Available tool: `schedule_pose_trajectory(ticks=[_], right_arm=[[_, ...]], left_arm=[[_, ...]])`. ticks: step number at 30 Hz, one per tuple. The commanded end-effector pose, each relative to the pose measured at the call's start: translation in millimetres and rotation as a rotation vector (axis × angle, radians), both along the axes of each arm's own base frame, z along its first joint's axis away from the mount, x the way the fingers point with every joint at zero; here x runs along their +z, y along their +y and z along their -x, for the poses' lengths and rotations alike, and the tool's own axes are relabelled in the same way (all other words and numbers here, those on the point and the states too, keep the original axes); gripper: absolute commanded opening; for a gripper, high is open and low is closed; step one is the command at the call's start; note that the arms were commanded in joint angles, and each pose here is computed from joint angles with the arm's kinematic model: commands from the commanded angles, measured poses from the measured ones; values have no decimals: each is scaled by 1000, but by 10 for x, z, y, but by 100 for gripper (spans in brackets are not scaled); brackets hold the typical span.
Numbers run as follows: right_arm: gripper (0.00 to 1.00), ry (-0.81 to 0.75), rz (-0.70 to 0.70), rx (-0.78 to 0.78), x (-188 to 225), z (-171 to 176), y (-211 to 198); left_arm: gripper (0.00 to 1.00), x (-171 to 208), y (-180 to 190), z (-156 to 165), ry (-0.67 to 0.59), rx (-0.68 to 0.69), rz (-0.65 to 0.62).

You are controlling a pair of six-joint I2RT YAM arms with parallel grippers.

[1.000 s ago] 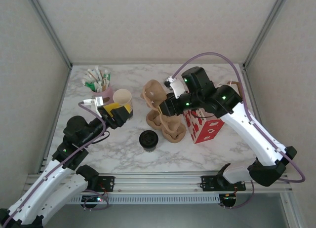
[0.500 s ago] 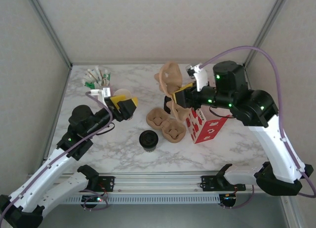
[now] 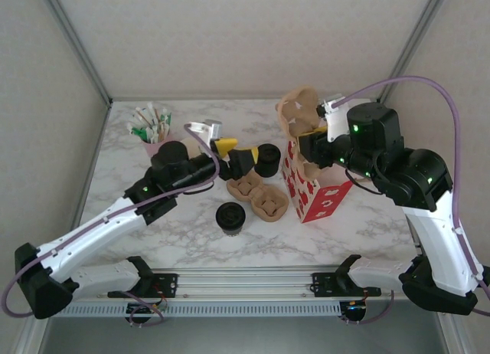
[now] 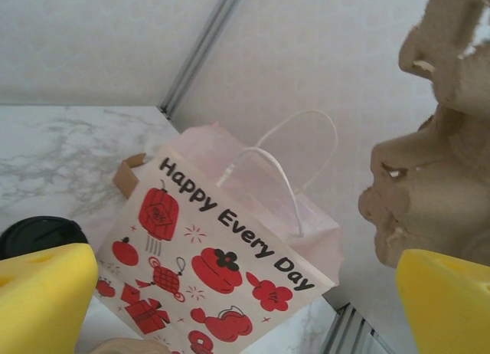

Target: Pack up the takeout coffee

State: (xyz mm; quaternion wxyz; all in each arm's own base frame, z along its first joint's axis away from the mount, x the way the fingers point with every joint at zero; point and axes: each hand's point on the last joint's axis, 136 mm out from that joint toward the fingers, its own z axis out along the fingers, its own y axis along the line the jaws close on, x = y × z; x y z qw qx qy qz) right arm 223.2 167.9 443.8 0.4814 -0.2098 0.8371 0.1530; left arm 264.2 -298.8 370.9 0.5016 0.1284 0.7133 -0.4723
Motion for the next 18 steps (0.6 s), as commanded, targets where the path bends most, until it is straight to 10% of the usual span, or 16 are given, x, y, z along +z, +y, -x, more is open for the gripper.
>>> schedule_pose_trajectory(ticks=[1, 9, 18], right_arm=[[36, -44, 79, -174, 42, -113, -393], [35, 38, 103, -291, -142, -253, -640], [35, 121, 75, -296, -325, -322, -672]], left_arm=[[100, 224, -146, -23, -64, -7, 22], [93, 47, -700, -295, 103, -102, 8], [62, -176, -1213, -502, 243, -213, -32]])
